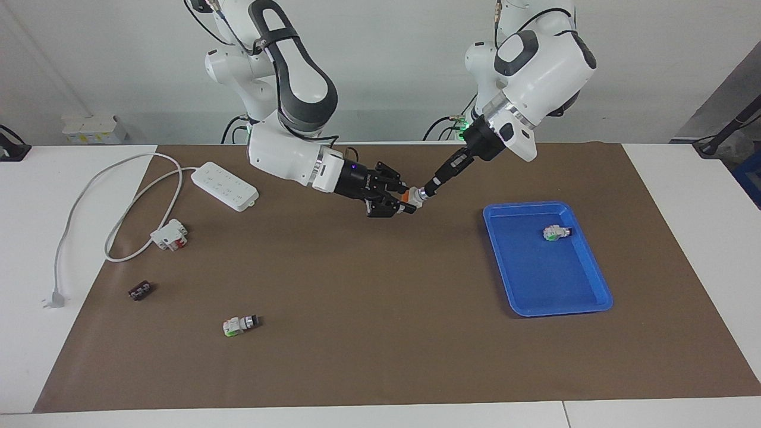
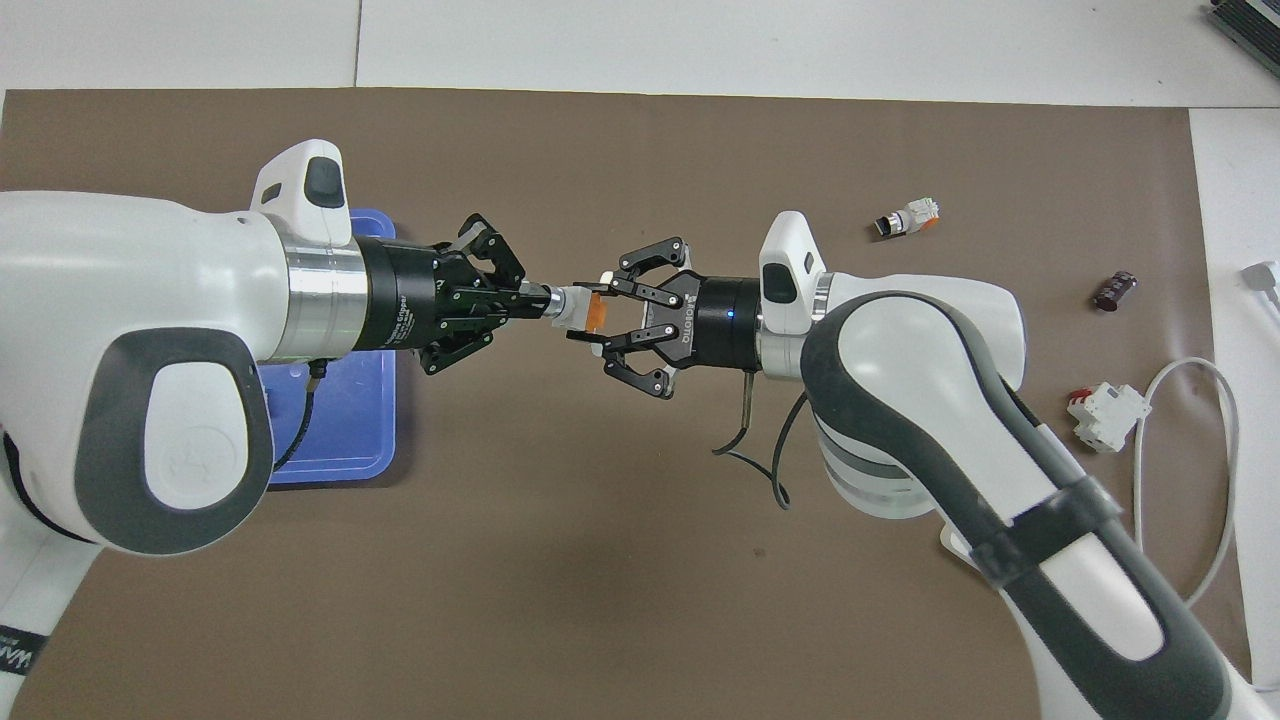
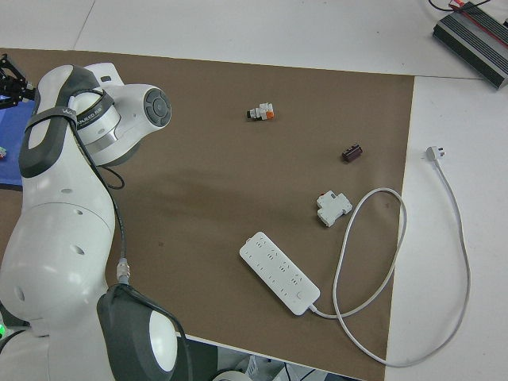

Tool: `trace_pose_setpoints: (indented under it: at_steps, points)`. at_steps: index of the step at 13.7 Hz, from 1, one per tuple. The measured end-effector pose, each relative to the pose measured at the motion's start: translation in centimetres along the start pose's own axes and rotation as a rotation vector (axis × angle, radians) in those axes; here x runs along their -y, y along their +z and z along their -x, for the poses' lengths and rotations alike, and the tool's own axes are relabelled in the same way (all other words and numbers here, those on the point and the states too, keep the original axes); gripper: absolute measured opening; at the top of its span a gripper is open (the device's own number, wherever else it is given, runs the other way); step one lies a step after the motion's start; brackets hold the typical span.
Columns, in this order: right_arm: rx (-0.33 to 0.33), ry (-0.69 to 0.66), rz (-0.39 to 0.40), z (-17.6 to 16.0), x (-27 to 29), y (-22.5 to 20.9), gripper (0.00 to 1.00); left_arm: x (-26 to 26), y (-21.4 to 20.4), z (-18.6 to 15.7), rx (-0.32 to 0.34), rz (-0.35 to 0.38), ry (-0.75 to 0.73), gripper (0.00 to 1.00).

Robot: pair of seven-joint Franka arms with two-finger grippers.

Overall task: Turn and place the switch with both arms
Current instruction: 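Grasp the switch with the left gripper from the right gripper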

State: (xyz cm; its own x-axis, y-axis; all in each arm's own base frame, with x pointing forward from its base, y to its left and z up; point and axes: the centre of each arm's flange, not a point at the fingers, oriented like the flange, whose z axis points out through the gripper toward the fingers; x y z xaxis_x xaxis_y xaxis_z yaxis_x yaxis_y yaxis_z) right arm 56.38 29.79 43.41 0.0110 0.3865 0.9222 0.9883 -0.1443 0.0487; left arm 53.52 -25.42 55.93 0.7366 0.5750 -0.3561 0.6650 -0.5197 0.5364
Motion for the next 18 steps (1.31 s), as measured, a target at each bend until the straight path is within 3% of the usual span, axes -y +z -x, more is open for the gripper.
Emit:
trace_pose_setpoints:
  at_steps: [9,18]
  points:
    - [0.002,0.002,0.001,0.19,0.01,-0.03,0.42,0.02,0.22,-0.07,0.000,-0.002,-0.072,0.10]
    - [0.005,-0.003,0.023,-0.07,-0.44,-0.46,0.42,-0.05,0.23,-0.43,-0.016,0.031,-0.646,0.10]
